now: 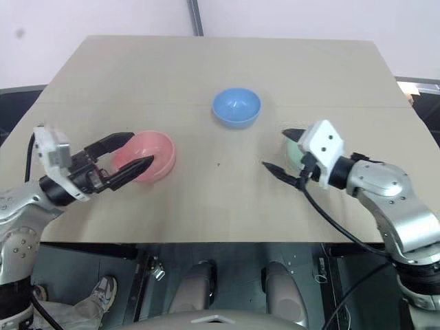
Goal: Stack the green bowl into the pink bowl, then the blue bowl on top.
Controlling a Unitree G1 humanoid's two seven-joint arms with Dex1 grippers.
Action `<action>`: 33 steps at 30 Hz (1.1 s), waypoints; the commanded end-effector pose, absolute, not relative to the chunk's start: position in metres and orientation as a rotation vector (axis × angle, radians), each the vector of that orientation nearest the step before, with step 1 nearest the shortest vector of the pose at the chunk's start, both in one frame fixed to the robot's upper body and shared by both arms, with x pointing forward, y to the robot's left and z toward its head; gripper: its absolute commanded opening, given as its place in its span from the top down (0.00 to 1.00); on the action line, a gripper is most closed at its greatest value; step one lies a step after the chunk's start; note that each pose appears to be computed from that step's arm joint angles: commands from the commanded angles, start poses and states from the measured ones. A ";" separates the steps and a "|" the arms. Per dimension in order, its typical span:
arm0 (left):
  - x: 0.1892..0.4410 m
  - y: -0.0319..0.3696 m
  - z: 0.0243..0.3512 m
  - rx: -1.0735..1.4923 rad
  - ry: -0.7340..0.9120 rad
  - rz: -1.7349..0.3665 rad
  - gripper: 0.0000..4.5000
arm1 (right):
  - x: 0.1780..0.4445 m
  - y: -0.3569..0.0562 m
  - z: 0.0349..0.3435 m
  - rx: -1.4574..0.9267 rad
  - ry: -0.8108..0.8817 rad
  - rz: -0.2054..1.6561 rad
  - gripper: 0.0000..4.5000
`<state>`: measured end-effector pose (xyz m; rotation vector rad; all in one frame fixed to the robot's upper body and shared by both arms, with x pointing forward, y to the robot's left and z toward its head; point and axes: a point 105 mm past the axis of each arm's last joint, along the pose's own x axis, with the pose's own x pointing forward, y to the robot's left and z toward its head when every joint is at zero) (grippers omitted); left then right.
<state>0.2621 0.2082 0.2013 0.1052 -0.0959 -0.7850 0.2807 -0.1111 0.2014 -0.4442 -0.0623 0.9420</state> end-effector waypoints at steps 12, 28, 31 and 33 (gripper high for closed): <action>0.254 0.218 0.178 0.486 0.221 -0.486 0.00 | 0.254 -0.122 0.209 -0.582 -0.092 1.171 0.01; 0.265 0.206 0.146 0.859 0.438 -0.500 0.11 | 0.245 -0.124 0.212 -0.592 -0.120 1.194 0.00; 0.268 0.204 0.144 0.863 0.431 -0.503 0.38 | 0.244 -0.125 0.211 -0.591 -0.117 1.185 0.00; 0.270 0.202 0.145 0.868 0.419 -0.509 0.60 | 0.245 -0.126 0.210 -0.592 -0.114 1.174 0.00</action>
